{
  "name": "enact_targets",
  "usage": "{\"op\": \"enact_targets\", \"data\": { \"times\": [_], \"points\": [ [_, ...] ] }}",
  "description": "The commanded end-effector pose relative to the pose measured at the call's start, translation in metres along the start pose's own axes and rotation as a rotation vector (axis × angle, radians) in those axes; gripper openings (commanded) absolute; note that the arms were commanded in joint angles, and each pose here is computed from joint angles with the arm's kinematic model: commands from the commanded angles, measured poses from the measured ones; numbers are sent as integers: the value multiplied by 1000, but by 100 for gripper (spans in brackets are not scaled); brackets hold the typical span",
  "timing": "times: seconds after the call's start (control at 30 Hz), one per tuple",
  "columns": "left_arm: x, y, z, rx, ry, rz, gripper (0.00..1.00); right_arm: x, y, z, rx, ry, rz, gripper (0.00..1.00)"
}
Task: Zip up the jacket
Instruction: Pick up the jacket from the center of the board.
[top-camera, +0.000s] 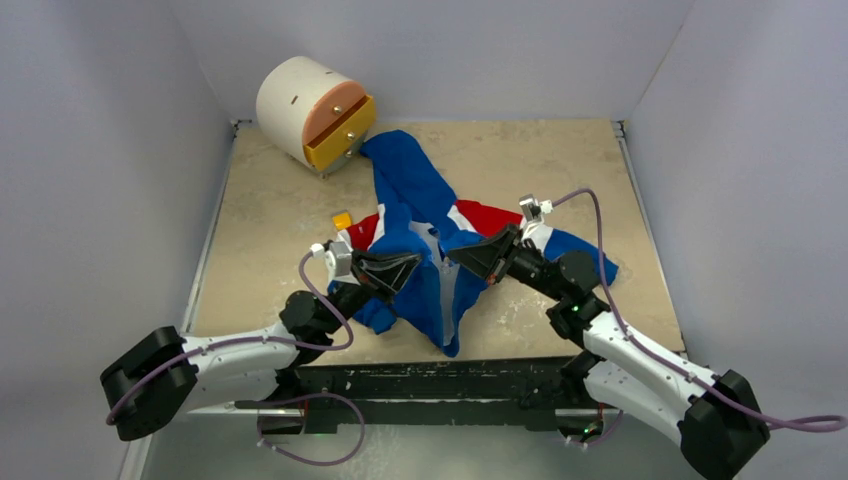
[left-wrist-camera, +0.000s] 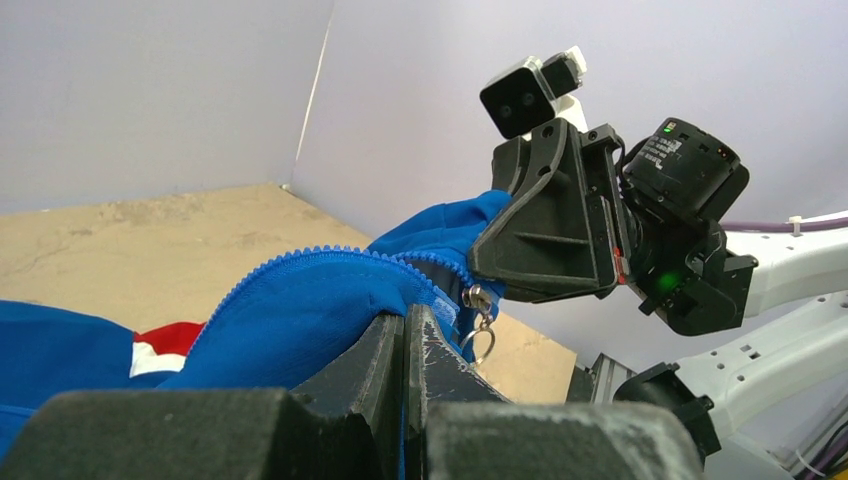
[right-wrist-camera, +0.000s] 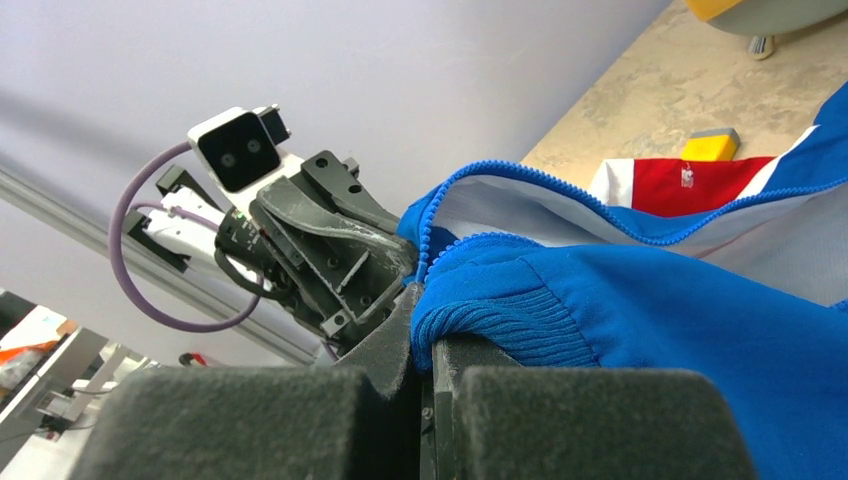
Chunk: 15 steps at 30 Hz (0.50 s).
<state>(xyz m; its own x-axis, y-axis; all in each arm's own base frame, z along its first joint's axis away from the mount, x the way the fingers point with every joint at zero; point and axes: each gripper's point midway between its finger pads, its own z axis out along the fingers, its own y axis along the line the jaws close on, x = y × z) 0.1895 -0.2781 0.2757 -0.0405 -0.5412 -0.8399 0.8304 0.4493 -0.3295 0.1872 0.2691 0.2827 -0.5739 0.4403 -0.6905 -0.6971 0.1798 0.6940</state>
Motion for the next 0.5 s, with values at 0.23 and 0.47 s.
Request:
{"op": "enact_targets", "data": {
  "times": [0.23, 0.47],
  "points": [
    [-30, -16, 17, 61, -95, -6, 0, -14, 21, 6, -73, -38, -21, 0],
    [-23, -20, 18, 85, -71, -21, 0, -13, 22, 6, -79, -37, -15, 0]
  ]
}}
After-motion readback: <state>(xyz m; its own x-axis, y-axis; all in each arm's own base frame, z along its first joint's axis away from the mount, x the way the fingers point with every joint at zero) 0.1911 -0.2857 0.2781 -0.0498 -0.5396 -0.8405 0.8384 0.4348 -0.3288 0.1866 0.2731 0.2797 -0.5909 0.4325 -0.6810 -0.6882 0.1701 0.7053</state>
